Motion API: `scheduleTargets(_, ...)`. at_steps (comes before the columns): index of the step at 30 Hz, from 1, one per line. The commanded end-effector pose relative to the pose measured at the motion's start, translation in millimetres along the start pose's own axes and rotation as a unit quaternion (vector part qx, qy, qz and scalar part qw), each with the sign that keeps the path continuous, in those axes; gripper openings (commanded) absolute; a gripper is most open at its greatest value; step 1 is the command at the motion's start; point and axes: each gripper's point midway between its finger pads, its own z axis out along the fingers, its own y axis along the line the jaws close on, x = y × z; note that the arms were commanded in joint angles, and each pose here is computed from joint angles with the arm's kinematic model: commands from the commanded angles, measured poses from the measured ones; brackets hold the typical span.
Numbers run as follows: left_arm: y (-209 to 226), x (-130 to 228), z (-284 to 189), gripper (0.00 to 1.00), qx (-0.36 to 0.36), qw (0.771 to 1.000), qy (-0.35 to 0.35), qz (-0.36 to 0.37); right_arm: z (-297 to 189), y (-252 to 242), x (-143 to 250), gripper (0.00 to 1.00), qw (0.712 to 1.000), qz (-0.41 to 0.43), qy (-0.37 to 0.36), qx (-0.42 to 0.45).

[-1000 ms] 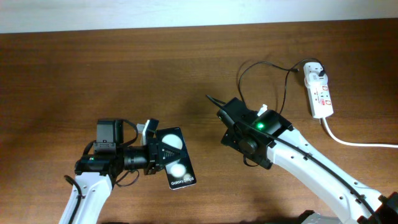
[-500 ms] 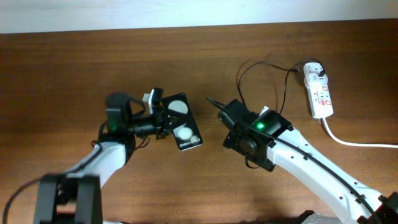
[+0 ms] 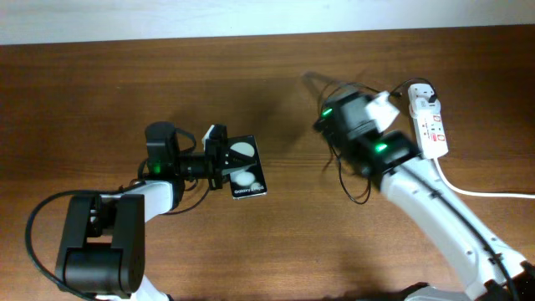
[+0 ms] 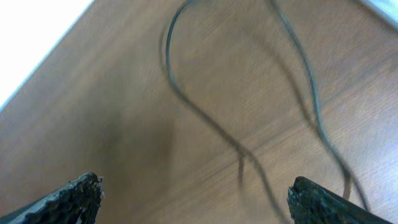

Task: Plug charger to phone and switch on socket
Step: 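Move the right gripper to the black cable near the power strip and grasp it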

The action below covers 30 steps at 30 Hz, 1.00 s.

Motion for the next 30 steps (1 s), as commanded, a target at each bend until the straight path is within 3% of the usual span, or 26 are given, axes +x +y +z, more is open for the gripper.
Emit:
scheduleTargets(1,-6.3,-6.3,-1.6,0.00,0.001,1.000,-0.010,0.023,17.0,3.5,-55.4,1.00,1.000,0.006,0.000,-0.018)
scheduleTargets(4,-5.2,-13.5,-1.9,0.00,-0.003,0.999,-0.031,0.023,68.3,25.0,-91.4,0.97,1.000,0.012,0.009,-0.004)
scheduleTargets(9,-4.7,-16.9,-2.1,0.00,-0.005,0.999,-0.041,0.023,177.0,33.7,-72.6,0.93,0.997,0.069,0.034,0.021)
scheduleTargets(12,-4.4,-18.7,-2.3,0.00,-0.006,0.999,-0.046,0.023,221.9,42.2,-64.3,0.92,0.997,0.074,0.029,-0.011)
scheduleTargets(13,-4.2,-20.0,-2.4,0.00,-0.006,0.998,-0.050,0.023,231.0,43.4,-61.9,0.84,0.997,0.075,0.028,-0.017)
scheduleTargets(17,-3.7,-23.0,-2.7,0.00,-0.008,0.998,-0.059,0.023,242.3,39.0,-55.3,0.32,0.997,0.064,0.032,-0.013)
scheduleTargets(18,-3.6,-24.0,-2.8,0.00,-0.009,0.998,-0.062,0.023,240.6,55.1,-48.8,0.20,0.997,0.011,0.055,-0.055)
scheduleTargets(21,-3.5,-24.3,-2.9,0.00,-0.009,0.998,-0.062,0.023,221.5,77.5,10.7,0.09,0.961,-0.147,0.179,-0.149)
scheduleTargets(23,-3.5,-24.2,-2.9,0.00,-0.009,0.998,-0.062,0.023,204.2,55.1,61.5,0.07,0.926,-0.236,0.266,-0.127)
scheduleTargets(25,-3.6,-24.2,-2.9,0.00,-0.009,0.998,-0.062,0.023,177.2,19.4,107.9,0.11,0.879,-0.307,0.356,-0.075)
scheduleTargets(26,-3.6,-24.2,-2.9,0.00,-0.009,0.998,-0.062,0.023,176.9,4.0,108.2,0.26,0.876,-0.331,0.350,-0.026)
scheduleTargets(27,-3.5,-24.2,-2.9,0.00,-0.009,0.998,-0.062,0.023,181.7,-8.6,97.6,0.59,0.878,-0.349,0.327,0.018)
scheduleTargets(28,-3.6,-24.2,-2.9,0.00,-0.009,0.998,-0.062,0.023,183.7,-12.4,92.7,0.79,0.879,-0.353,0.318,0.030)
scheduleTargets(29,-3.5,-24.2,-2.9,0.00,-0.009,0.998,-0.062,0.023,191.7,-21.8,73.4,0.91,0.900,-0.325,0.280,0.078)
scheduleTargets(30,-3.5,-24.3,-2.9,0.00,-0.009,0.998,-0.062,0.023,197.5,-26.6,58.6,0.91,0.915,-0.299,0.249,0.104)
